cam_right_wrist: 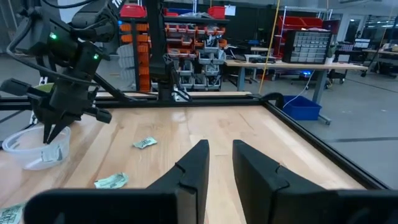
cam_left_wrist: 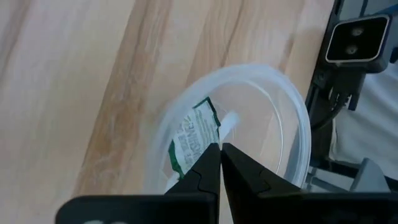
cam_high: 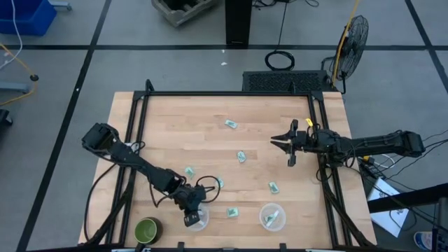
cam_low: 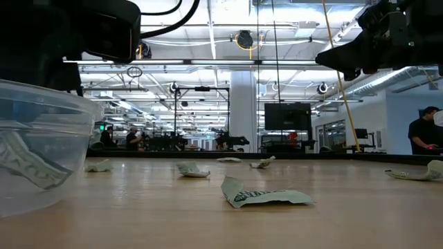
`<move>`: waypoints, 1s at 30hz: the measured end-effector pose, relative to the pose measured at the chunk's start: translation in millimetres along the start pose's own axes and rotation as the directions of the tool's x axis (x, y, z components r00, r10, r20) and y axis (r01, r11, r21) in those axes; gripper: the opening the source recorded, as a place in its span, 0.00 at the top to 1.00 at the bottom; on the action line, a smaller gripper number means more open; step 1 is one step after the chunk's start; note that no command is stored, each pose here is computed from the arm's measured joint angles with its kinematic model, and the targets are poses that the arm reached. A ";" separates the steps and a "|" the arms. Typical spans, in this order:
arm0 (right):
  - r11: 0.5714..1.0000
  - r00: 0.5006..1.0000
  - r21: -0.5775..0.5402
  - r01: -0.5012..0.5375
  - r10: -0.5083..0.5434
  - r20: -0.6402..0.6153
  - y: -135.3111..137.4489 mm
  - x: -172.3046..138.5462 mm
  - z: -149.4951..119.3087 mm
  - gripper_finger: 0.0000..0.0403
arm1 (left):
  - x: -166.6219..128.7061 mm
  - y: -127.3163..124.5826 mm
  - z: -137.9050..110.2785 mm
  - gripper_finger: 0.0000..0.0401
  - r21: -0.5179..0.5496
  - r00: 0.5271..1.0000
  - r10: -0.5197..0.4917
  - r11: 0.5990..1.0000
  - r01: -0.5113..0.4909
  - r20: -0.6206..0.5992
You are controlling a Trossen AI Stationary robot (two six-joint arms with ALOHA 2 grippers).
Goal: Pick and place Stevia / Truvia into bins
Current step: Put the truvia packet into the left transparent container, then put the stevia packet into the left transparent container
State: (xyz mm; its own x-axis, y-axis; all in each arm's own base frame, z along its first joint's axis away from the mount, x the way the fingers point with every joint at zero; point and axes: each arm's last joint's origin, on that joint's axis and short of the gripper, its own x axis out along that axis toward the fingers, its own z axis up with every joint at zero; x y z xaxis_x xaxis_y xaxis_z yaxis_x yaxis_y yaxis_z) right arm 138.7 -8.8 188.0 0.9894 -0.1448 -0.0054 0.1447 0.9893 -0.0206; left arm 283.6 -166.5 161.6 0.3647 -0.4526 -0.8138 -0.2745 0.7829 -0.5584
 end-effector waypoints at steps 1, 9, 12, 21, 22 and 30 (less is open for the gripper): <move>1.000 1.000 0.000 0.000 0.000 0.000 0.0 0.0 0.0 0.84 | -0.1 0.4 0.5 0.95 -0.001 1.000 0.000 1.000 0.000 0.001; 1.000 1.000 0.000 0.000 0.000 0.000 0.0 0.0 0.0 0.84 | -0.1 0.0 -0.1 0.94 -0.024 1.000 -0.009 1.000 0.009 -0.015; 1.000 1.000 0.000 0.000 0.000 0.000 0.0 0.0 0.0 0.84 | -0.1 -0.2 -0.5 0.90 -0.038 0.999 -0.018 0.999 0.017 -0.028; 1.000 1.000 0.000 0.000 0.000 -0.001 0.0 0.0 -0.2 0.84 | -2.1 1.7 3.5 0.69 -0.070 0.999 -0.030 0.997 0.028 -0.030; 1.000 1.000 0.000 0.000 0.000 -0.001 0.0 0.0 -0.2 0.84 | -3.5 2.5 5.4 0.69 -0.087 0.999 -0.038 0.996 0.035 -0.033; 1.000 1.000 0.000 0.000 0.000 0.000 0.0 0.0 -0.1 0.84 | -17.3 2.5 29.2 0.71 -0.237 0.958 -0.231 0.953 0.187 -0.170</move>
State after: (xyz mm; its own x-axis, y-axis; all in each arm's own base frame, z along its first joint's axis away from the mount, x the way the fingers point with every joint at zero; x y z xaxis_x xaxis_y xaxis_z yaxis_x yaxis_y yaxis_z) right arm 138.7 -8.9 187.9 0.9894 -0.1448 -0.0058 0.1447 0.9893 -0.0202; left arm 302.6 -144.2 179.0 0.2613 -0.6869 -0.6782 -0.4043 0.5601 -0.7231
